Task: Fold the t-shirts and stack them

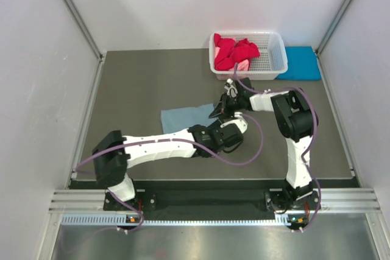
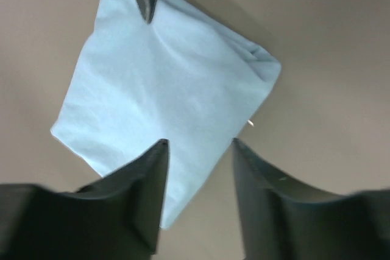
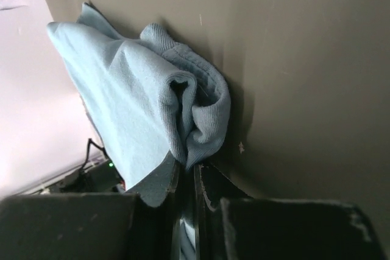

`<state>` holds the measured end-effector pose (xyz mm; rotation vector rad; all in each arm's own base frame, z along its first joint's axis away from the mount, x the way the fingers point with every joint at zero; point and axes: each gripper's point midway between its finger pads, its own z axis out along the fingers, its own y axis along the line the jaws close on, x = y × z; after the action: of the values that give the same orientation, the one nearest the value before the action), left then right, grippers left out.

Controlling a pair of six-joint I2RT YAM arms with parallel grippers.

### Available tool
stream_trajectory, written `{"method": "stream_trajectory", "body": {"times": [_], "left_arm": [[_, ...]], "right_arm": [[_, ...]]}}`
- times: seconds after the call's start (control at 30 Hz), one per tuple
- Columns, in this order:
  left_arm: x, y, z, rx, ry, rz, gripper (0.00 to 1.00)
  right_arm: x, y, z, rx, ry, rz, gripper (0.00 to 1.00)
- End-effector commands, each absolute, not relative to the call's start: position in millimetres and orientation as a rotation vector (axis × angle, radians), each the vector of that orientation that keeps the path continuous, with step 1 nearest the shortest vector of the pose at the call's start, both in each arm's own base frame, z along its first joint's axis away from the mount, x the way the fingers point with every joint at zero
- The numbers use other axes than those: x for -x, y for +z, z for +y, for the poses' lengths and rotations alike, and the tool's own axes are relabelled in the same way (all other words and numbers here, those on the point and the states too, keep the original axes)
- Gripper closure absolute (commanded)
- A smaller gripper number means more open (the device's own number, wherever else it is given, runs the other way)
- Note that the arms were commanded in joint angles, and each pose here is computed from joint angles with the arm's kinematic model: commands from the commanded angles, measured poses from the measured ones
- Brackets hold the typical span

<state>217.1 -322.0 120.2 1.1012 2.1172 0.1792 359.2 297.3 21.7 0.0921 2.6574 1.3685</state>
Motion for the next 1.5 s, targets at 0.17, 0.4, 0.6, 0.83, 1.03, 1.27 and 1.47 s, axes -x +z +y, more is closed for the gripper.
{"method": "stream_trajectory", "body": {"times": [0.17,0.4,0.6,0.83,1.03,1.27,1.47], "left_arm": [[-207.1,201.7,-279.9,-0.615,-0.171,2.129,0.41],[-190.2,241.4,-208.9,-0.282,-0.348,2.069,0.43],[-180.0,244.3,-180.4,-0.287,-0.340,2.057,0.42],[-163.5,244.1,-194.0,-0.377,-0.512,2.033,0.40],[-160.0,233.4,-191.5,-0.433,-0.519,2.015,0.39],[-157.4,248.0,-187.7,-0.458,-0.531,1.990,0.36],[-168.3,238.8,-185.9,-0.476,-0.427,2.020,0.35]], "right_arm": [[-369.2,38.4,276.6,0.091,1.089,2.598,1.00],[-349.9,55.3,226.1,0.231,0.732,2.616,1.00],[-337.6,82.6,164.6,0.188,0.382,2.638,1.00],[-343.6,130.8,101.2,0.039,-0.017,2.550,1.00],[-361.8,163.6,40.7,-0.072,-0.405,2.478,1.00],[-384.1,206.2,-25.0,-0.197,-0.574,2.396,1.00],[-400.4,262.6,-74.3,-0.236,-0.689,2.298,1.00]]}}
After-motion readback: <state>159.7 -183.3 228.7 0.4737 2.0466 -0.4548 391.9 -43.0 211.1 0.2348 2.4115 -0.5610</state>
